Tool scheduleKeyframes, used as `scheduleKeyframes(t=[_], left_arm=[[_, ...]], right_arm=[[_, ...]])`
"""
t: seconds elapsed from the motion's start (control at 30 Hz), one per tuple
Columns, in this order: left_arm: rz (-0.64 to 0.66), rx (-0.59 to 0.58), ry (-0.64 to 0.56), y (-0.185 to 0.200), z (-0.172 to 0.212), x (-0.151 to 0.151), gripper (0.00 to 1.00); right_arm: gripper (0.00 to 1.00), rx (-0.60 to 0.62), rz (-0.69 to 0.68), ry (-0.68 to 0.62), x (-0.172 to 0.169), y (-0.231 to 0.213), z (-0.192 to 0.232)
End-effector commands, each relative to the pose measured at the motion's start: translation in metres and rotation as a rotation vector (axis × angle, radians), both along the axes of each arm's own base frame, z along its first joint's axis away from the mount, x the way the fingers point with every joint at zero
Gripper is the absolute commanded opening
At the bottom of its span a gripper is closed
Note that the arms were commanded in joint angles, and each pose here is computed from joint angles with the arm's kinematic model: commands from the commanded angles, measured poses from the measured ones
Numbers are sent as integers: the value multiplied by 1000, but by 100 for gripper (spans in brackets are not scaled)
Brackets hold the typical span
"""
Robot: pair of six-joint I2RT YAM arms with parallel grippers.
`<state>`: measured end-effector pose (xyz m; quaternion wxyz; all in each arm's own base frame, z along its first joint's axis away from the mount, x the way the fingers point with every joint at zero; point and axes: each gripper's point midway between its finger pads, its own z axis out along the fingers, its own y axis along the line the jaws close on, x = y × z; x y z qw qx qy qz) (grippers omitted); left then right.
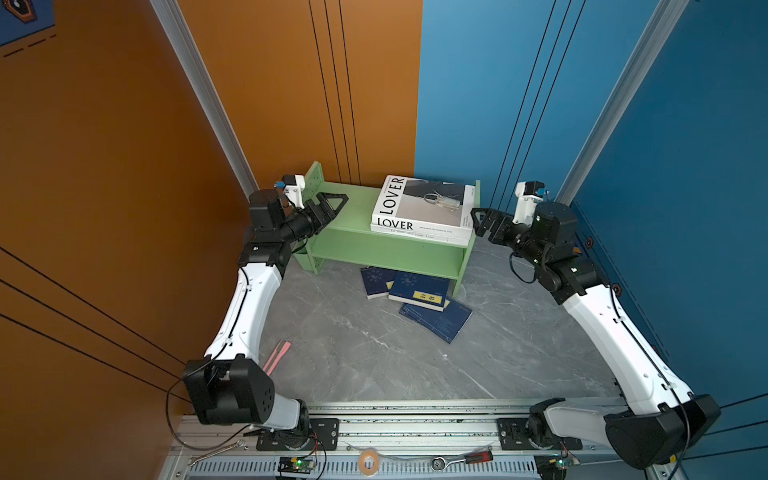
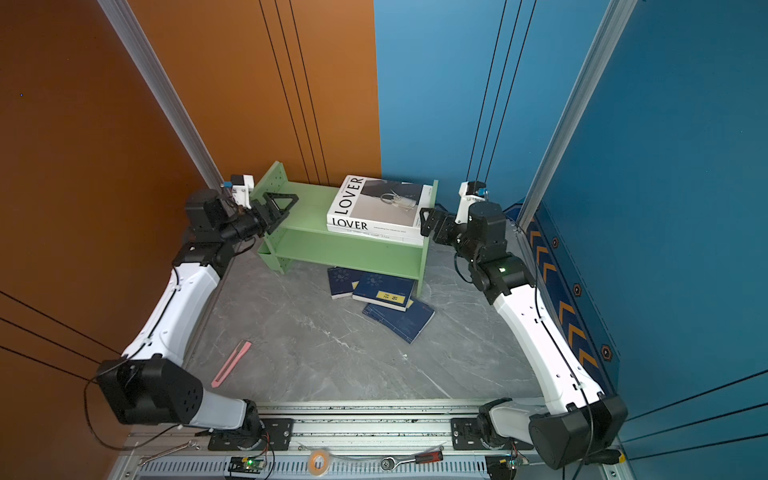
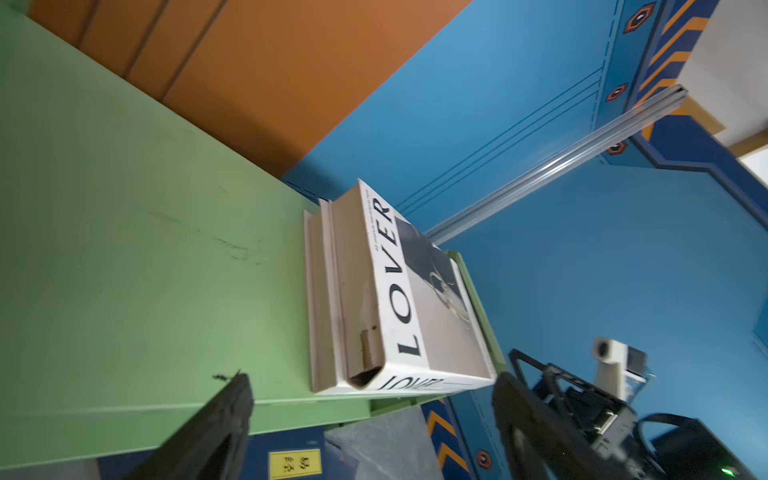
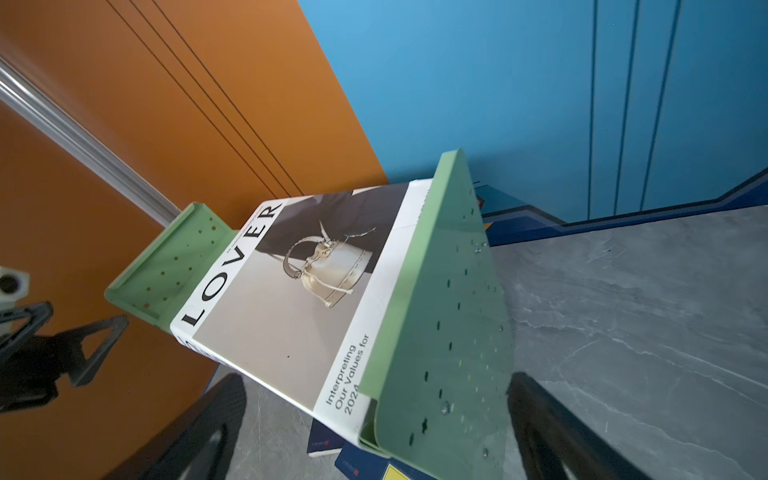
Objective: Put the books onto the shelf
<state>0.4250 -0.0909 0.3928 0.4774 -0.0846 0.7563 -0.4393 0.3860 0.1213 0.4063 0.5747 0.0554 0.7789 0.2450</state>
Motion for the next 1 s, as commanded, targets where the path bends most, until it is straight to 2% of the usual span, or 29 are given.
scheduleKeyframes(t=[0.0,0.2,0.23,0.4,0.5,0.57,0.7,0.9,0.97], left_arm=[[205,242,22,39,-35,-15,98],[556,467,-38,103,-58,-60,98],[600,494,-33,112,-72,-68,98],[721,536,-72,131,-91,-97,98],[672,509,-31,123,-106,-101,98],[591,456,7,108,-120,-97,98],[400,345,86,61,-156,-93,98],[176,291,131,-20,-193,-104,98],[138,282,159,-37,-203,-105,98]], right_arm=[[100,-46,-113,28,-15,-30,-11],[100,-142,-355,115,-42,-90,-44],[100,-158,-393,136,-46,-100,-52],[100,-198,-486,225,-60,-124,-86],[100,-203,-511,278,-65,-129,-110],[100,-188,-506,316,-67,-127,-127],[100,-140,-462,398,-71,-115,-162],[100,-66,-394,471,-75,-88,-199],[100,-59,-385,493,-77,-81,-209]])
